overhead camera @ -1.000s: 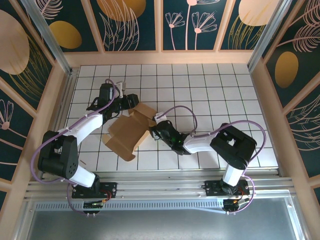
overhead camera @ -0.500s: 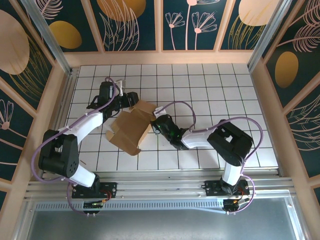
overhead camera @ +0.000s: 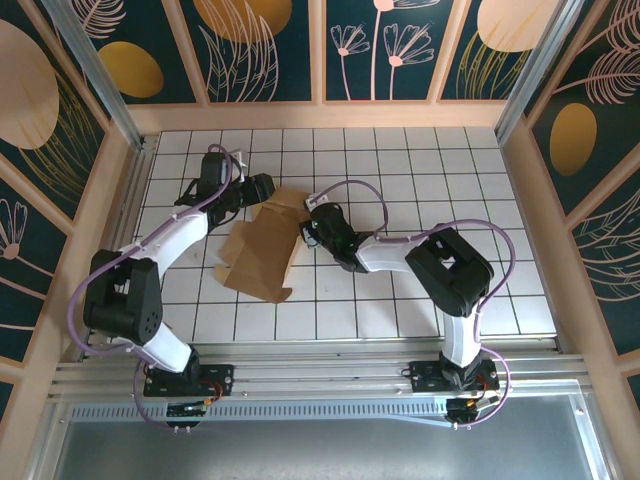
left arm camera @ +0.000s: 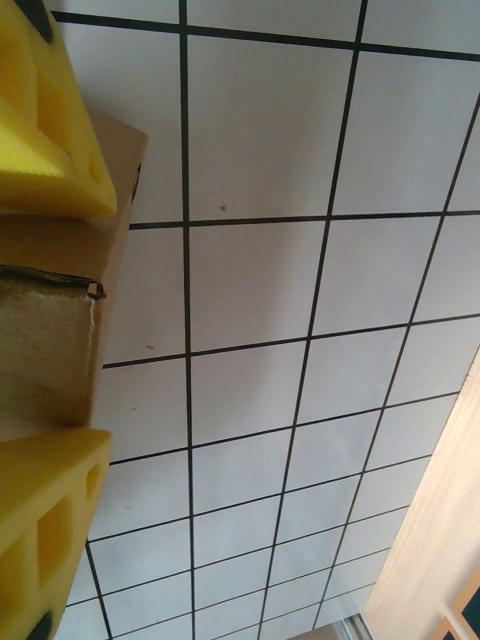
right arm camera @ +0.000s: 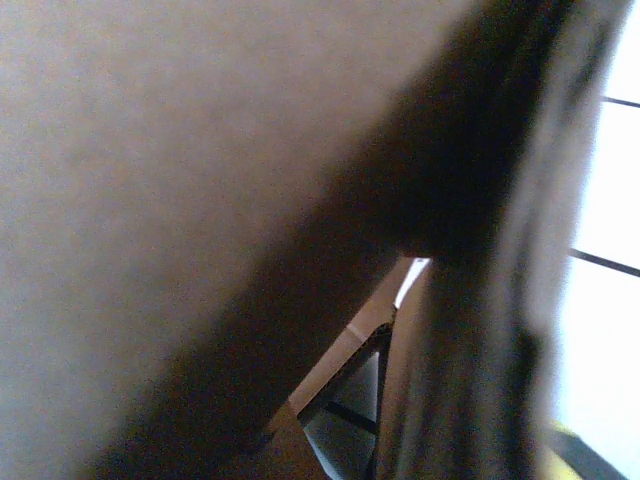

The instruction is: Fold the paper box

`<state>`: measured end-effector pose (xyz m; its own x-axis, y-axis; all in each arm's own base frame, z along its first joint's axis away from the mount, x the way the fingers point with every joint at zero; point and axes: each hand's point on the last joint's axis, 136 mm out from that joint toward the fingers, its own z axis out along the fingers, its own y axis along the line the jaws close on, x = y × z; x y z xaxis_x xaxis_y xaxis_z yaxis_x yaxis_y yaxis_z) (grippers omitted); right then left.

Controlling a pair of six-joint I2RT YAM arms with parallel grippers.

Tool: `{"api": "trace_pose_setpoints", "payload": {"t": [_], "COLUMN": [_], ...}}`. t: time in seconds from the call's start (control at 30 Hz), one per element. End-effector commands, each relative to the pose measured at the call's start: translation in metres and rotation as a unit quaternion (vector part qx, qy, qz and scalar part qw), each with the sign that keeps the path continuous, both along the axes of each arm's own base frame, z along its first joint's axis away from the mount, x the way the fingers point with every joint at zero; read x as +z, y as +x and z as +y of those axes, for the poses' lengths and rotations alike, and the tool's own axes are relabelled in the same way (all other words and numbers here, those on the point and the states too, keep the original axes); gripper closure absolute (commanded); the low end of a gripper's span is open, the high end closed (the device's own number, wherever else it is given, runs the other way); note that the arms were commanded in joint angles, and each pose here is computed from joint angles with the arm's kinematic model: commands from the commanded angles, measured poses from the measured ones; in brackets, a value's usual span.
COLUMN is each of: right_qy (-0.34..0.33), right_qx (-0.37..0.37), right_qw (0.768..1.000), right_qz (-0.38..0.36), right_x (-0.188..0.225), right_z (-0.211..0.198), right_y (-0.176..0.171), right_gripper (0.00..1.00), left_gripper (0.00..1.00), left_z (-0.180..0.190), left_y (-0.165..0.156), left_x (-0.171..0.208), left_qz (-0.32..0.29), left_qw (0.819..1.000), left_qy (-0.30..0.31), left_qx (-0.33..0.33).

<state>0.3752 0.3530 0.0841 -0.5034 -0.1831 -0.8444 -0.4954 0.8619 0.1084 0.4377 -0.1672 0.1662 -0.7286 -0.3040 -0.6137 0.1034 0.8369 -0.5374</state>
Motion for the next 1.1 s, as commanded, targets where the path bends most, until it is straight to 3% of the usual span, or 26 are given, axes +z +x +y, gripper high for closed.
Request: {"api": "trace_pose_setpoints", "payload": {"t": [0.0,0.27,0.57,0.77,0.9,1.0,1.07], "right_qy": [0.073,0.103,0.065,0.039,0.022,0.014,0.019], "right_qx": [0.035,-0.019,-0.053,-0.066,-0.018,0.022,0.026], "right_qw": [0.996,0.993,0.996,0.996,0.999,0.999,0.999], "right_qz": [-0.046,-0.048,-0.042,-0.038,-0.036,-0.018,-0.006], "right_x": [0.054,0.063,0.053,0.04,0.034,0.024,0.014], "right_z": [0.032,0.047,0.046,0.034,0.039,0.043,0.04], "right_y": [0.01,0.042,0.07,0.074,0.068,0.061,0.059], "right_gripper": [0.65,0.65,1.0,1.0,1.0,0.78,0.7], "left_gripper": [0.43,0.45,0.45,0.44,0.34,0.33,0.36], "left_z": [-0.03,-0.04,-0.037,-0.035,-0.029,-0.024,-0.023], "left_y": [-0.032,-0.035,-0.041,-0.035,-0.031,-0.027,-0.024], "left_x": [-0.03,-0.039,-0.047,-0.026,-0.004,-0.001,-0.007], "left_qz": [0.099,0.118,0.13,0.1,0.065,0.055,0.065], "left_qw": [0.993,0.989,0.988,0.992,0.996,0.997,0.997], "left_qy": [-0.031,-0.055,-0.038,-0.041,-0.037,-0.03,-0.028], "left_qx": [-0.051,-0.071,-0.074,-0.065,-0.049,-0.034,-0.029]}}
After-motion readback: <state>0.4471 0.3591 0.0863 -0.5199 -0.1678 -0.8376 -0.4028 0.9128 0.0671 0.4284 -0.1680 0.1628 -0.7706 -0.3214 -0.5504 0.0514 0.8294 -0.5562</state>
